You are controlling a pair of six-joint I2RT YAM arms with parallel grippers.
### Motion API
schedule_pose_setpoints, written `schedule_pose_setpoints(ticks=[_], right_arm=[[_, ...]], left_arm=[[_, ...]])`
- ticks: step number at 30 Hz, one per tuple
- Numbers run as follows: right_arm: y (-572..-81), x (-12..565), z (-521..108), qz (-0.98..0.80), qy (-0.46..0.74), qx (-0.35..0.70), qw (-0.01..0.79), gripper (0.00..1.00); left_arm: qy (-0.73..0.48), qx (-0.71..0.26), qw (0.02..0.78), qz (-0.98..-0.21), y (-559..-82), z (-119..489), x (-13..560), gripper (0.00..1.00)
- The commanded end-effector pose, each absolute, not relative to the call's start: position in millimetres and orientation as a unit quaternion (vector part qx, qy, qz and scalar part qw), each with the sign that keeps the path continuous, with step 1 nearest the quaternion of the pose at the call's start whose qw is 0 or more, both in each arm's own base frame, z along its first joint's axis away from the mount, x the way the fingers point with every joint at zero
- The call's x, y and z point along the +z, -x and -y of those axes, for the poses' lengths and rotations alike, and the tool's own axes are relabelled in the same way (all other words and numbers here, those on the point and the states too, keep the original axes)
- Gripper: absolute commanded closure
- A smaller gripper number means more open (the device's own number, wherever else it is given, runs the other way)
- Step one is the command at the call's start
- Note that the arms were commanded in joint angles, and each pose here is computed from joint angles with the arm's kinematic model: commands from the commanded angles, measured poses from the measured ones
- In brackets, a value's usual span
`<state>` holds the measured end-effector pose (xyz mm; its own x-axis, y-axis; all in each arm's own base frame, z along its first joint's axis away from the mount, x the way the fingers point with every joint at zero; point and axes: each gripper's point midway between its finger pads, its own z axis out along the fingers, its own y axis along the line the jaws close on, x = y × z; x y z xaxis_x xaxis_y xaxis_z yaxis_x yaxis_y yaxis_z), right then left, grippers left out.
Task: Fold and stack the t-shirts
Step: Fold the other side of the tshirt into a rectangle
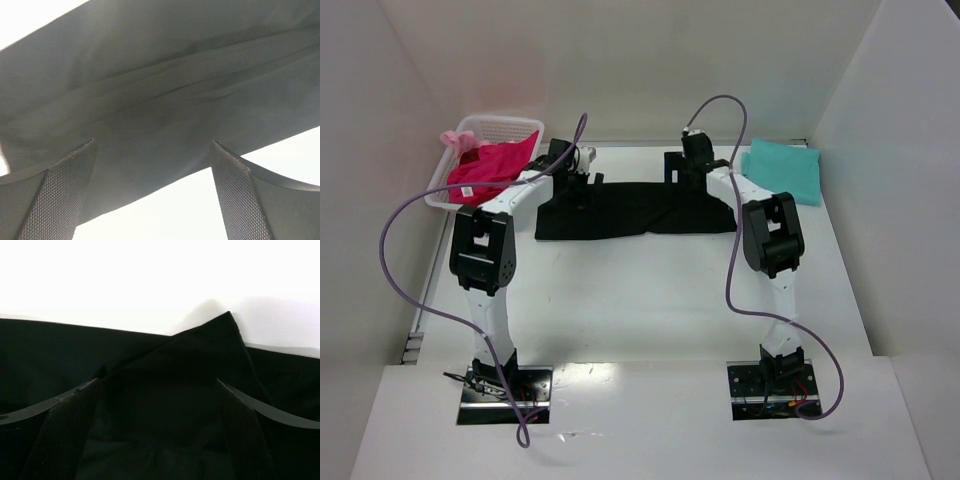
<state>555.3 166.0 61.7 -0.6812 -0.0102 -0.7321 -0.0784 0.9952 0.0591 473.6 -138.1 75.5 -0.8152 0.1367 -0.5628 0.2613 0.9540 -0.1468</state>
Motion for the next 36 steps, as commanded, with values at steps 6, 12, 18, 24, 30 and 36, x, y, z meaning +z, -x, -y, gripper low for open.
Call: schedule_pose_setpoints(ticks=[6, 12, 18, 24, 30, 36], right_arm=[[-533, 180, -183, -0.872, -0.01, 0.141, 0.468, 0.01], [-505, 187, -168, -0.87, -0.028, 0.133, 0.474, 0.01], [-488, 201, -157, -0.866, -0.036, 0.122, 0.484, 0.01], [-477, 203, -147, -0.871, -0.044, 0.104, 0.477, 0.01], [-470, 197, -143, -0.883, -0.049, 0.093, 0.458, 0.01], [-475, 204, -148, -0.882, -0.04, 0.102, 0.459, 0.01]], left_arm=[[-0.291, 0.044, 0.358, -0.886, -511, 84, 141, 0.01], [-0.395, -0.012, 0.344, -0.851, -513, 90, 130, 0.01], [-0.411, -0.095, 0.315, -0.85, -502, 81, 101, 0.03], [-0.445, -0.125, 0.29, -0.838, -485, 90, 82, 0.03], [-0.472, -0.097, 0.236, -0.844, -474, 82, 48, 0.03], [-0.465, -0.095, 0.236, -0.848, -488, 82, 19, 0.03]])
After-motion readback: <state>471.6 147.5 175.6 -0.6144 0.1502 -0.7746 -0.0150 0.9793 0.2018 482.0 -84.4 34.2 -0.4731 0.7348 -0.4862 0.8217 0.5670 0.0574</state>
